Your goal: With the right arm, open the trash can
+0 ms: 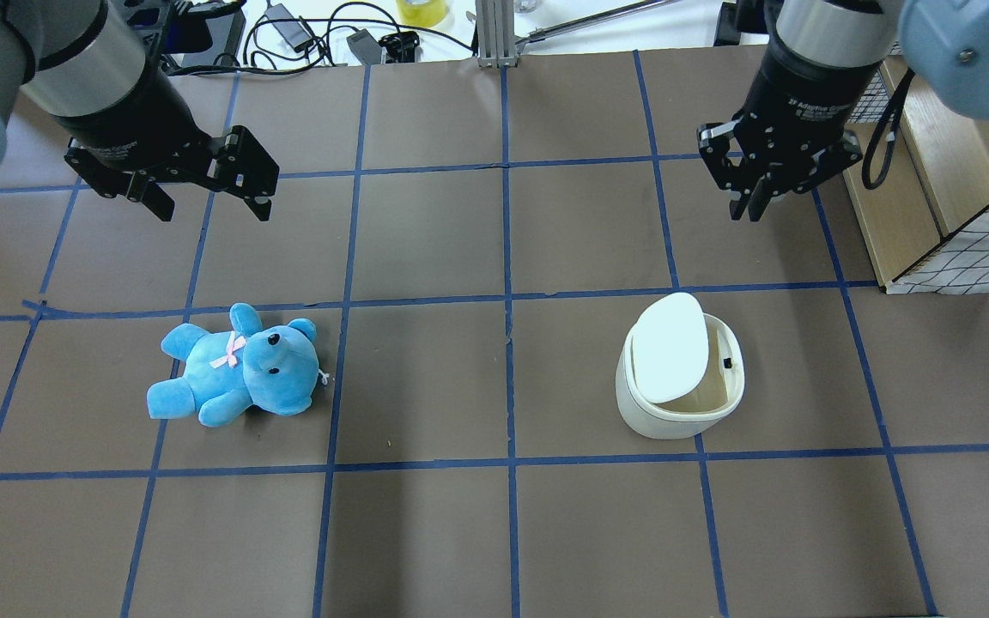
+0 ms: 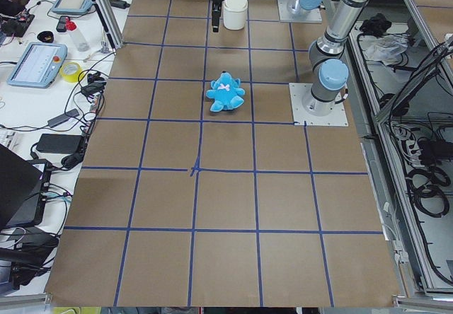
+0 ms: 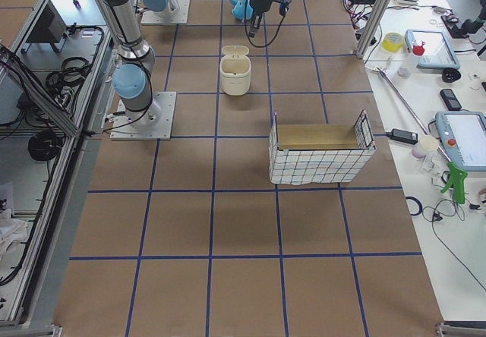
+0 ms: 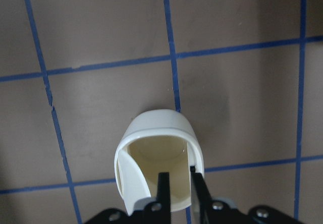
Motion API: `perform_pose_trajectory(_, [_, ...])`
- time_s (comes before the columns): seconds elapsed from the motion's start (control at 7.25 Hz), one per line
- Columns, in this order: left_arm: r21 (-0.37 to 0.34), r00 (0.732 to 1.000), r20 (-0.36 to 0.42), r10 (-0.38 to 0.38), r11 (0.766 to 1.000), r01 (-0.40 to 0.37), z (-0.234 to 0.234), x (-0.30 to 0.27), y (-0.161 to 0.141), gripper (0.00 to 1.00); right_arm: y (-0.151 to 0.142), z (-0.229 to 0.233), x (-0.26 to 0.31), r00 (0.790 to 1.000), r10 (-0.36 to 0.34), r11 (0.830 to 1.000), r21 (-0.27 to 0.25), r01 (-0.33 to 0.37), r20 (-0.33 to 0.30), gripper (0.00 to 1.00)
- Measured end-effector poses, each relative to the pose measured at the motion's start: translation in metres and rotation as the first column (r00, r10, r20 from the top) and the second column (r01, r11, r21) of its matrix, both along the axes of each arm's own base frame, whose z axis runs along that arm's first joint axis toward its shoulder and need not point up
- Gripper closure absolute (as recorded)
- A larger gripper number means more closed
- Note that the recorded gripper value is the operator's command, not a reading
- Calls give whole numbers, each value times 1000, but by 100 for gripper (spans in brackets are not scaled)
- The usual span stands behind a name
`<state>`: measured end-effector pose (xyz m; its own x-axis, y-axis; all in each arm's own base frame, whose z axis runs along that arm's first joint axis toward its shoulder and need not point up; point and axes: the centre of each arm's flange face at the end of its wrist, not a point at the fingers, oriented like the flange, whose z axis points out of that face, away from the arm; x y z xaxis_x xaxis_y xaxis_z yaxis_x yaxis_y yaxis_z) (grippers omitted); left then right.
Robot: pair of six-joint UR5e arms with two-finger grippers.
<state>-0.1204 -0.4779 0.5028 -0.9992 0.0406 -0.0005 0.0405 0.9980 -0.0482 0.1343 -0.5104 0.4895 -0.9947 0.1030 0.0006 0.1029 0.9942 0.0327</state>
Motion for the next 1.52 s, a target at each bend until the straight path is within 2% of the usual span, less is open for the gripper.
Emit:
perform_pose_trajectory(0.14, [0, 1000, 0, 0, 1000, 0, 0, 0, 0, 0, -8, 8, -1, 1000, 15, 997, -73, -15, -12, 0])
perform_pose_trajectory(0.41, [0, 1000, 0, 0, 1000, 0, 0, 0, 0, 0, -17, 21, -2, 999, 31, 985, -171, -34, -21, 0])
perform_pose_trajectory(0.55, [0, 1000, 0, 0, 1000, 0, 0, 0, 0, 0, -16, 23, -2, 999, 33, 985, -170, -36, -18, 0])
perform_pose_trajectory(0.83, [0, 1000, 0, 0, 1000, 0, 0, 0, 0, 0, 1, 20, 0, 999, 33, 997, -74, -33, -5, 0])
perform_pose_trajectory(1.1, [0, 1000, 0, 0, 1000, 0, 0, 0, 0, 0, 14, 19, 1, 999, 31, 1000, -6, -30, 10, 0])
perform_pose_trajectory(1.24, [0, 1000, 0, 0, 1000, 0, 0, 0, 0, 0, 18, 18, 2, 999, 30, 999, 18, -30, 18, 0])
perform_pose_trajectory(1.52, [0, 1000, 0, 0, 1000, 0, 0, 0, 0, 0, 19, 20, 2, 1000, 25, 999, 23, -26, 14, 0])
